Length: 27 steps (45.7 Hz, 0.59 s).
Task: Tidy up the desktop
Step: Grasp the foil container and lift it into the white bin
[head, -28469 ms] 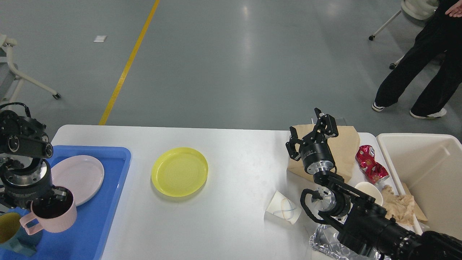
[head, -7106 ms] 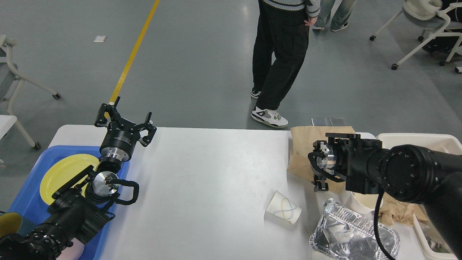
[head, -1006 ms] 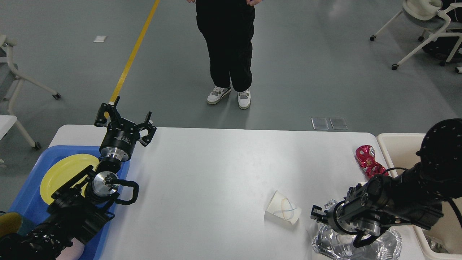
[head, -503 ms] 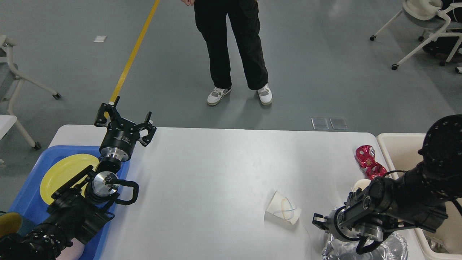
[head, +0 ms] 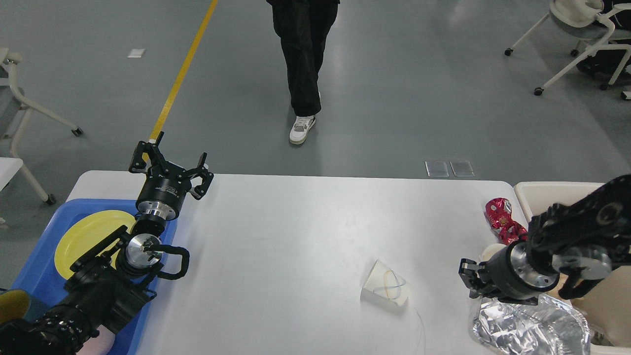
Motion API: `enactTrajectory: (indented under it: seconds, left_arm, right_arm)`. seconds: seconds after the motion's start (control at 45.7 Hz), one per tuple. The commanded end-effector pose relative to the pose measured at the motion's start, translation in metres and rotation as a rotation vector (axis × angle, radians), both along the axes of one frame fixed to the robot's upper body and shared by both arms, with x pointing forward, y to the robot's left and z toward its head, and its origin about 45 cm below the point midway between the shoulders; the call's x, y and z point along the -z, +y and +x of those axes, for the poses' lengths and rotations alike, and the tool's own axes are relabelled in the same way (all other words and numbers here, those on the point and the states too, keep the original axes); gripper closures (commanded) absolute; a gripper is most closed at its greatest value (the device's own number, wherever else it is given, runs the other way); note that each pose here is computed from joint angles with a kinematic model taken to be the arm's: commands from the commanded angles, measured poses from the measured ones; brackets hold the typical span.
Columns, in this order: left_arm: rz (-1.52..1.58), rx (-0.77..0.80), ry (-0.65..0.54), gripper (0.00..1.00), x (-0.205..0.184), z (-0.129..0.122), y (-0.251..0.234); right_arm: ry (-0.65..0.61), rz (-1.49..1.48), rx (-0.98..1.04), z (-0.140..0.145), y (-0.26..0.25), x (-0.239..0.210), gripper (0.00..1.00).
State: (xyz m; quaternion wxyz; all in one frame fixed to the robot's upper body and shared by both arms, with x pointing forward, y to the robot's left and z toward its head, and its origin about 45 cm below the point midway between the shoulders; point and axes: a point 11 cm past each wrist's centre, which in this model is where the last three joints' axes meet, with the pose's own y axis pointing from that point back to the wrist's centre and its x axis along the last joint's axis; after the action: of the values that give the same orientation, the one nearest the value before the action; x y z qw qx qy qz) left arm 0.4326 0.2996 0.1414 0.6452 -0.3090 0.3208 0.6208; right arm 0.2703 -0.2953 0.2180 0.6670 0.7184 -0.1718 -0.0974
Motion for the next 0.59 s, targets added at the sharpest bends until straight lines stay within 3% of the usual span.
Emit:
enactTrajectory:
  seconds: [0.0, 0.175, 0.35, 0.437, 0.569]
  left_arm:
    - [0.0, 0.0, 0.001, 0.01, 0.001, 0.0, 0.0]
    - [0.0, 0.0, 0.001, 0.0, 0.001, 0.0, 0.0]
    - [0.0, 0.0, 0.001, 0.01, 0.001, 0.0, 0.0]
    - [0.001, -0.001, 0.002, 0.0, 0.001, -0.001, 0.001]
    - [0.0, 0.0, 0.001, 0.01, 0.001, 0.0, 0.0]
  right_arm:
    - [-0.034, 0.011, -0.106, 0.021, 0.004, -0.057, 1.0]
    - [-0.124, -0.031, -0.287, 0.044, 0.05, -0.113, 1.0]
    - [-0.158, -0.093, -0.374, 0.054, 0.074, -0.111, 1.0]
    - [-0.196, -0.132, -0.31, 0.072, 0.052, -0.088, 1.0]
    - [-0.284, -0.294, -0.157, 0.116, -0.027, -0.058, 1.0]
